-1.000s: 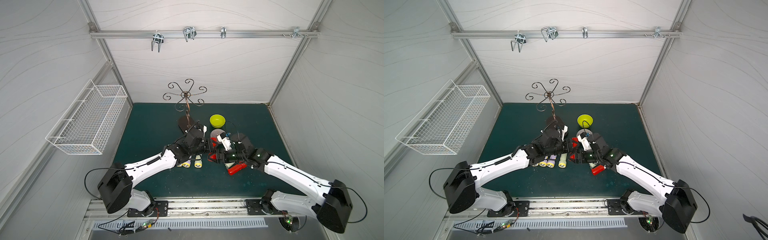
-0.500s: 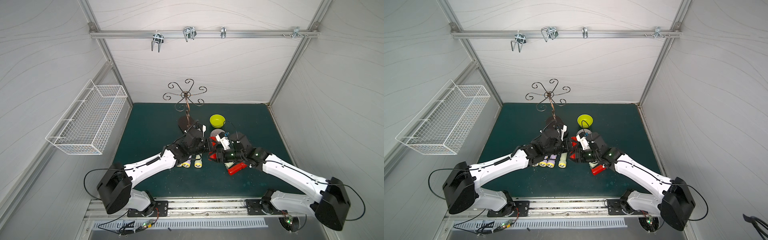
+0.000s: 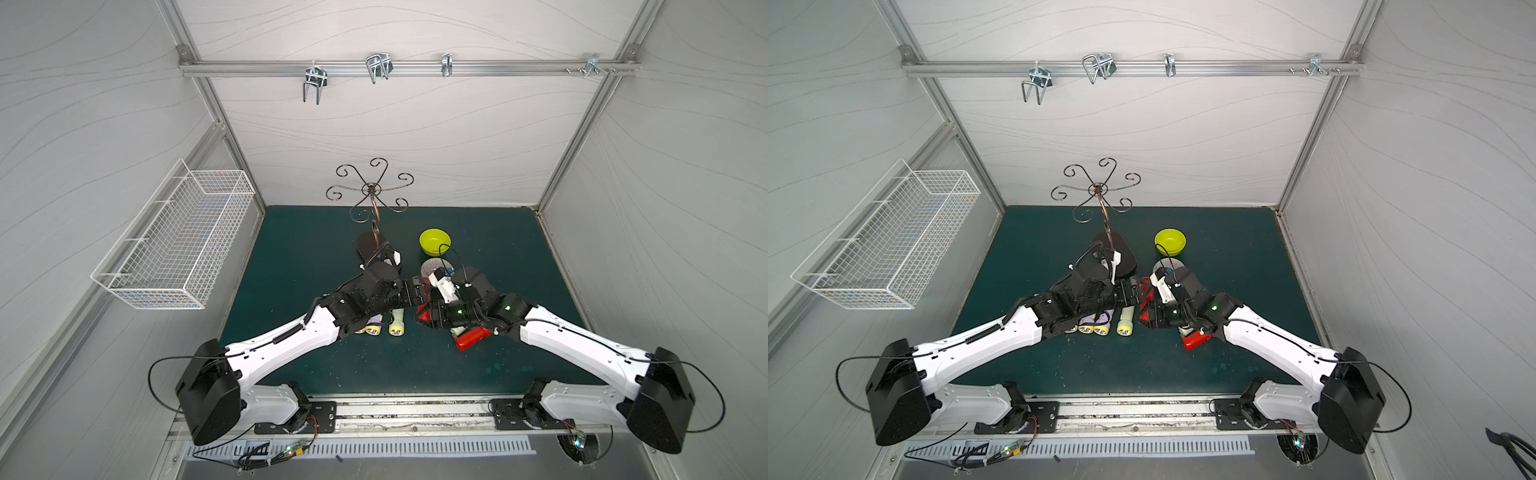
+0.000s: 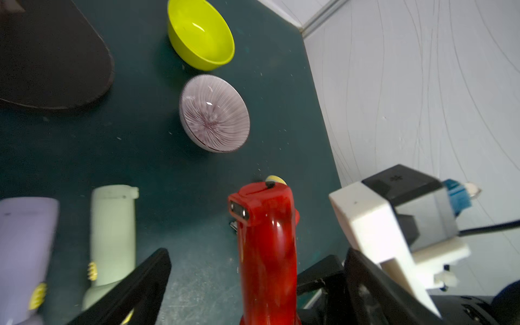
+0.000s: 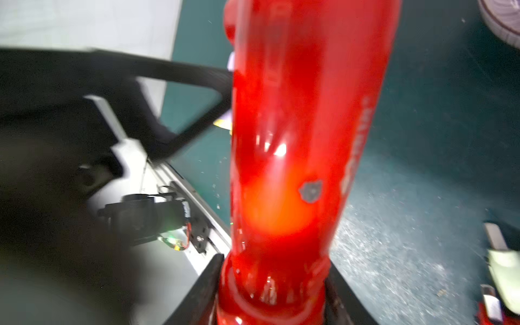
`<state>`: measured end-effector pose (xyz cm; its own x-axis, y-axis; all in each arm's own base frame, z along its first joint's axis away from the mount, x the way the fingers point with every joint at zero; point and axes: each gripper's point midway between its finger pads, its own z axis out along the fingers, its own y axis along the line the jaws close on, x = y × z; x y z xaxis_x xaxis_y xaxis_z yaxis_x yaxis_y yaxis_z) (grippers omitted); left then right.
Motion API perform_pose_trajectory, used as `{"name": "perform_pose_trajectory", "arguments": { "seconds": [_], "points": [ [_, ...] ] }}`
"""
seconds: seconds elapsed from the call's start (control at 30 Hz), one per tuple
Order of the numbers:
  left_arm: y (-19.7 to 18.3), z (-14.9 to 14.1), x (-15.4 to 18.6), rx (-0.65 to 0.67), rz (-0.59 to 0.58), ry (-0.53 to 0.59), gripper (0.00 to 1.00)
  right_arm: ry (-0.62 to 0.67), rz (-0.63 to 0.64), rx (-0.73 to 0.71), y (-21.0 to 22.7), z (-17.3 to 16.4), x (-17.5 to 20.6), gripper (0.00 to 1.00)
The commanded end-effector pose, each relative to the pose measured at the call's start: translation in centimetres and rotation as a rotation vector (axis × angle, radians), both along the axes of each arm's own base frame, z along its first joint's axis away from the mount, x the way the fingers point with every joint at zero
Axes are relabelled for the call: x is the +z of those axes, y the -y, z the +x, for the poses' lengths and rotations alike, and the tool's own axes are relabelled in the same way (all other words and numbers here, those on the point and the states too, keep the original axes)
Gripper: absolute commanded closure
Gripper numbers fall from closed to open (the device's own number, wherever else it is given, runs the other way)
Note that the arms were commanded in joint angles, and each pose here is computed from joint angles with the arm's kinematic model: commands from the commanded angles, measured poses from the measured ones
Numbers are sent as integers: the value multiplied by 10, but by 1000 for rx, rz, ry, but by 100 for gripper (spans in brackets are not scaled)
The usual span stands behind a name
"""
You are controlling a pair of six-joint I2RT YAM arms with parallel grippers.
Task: Close the plug at the bottom of the flashlight
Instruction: Adjust the flashlight, then place the flashlight at the center of the board.
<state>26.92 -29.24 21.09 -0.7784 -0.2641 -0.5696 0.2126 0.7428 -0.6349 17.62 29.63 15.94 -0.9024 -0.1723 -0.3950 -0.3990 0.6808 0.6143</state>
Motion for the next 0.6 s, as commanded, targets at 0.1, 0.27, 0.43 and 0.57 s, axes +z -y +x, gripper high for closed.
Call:
{"name": "perform_pose_trajectory", "arguments": {
  "seconds": [0.1,0.27,0.43,0.57],
  "points": [
    [-62,10,22,208,165,147,0,-12,-207,-35,11,4,-39,100],
    [-96,5,33,290,224,219,0,-52,-323,-61,13,6,-73,100],
    [-116,-2,41,329,246,262,0,-82,-374,-68,4,9,-95,100],
    [-127,-7,43,347,247,279,0,-103,-424,-86,-3,15,-111,100]
  ]
}}
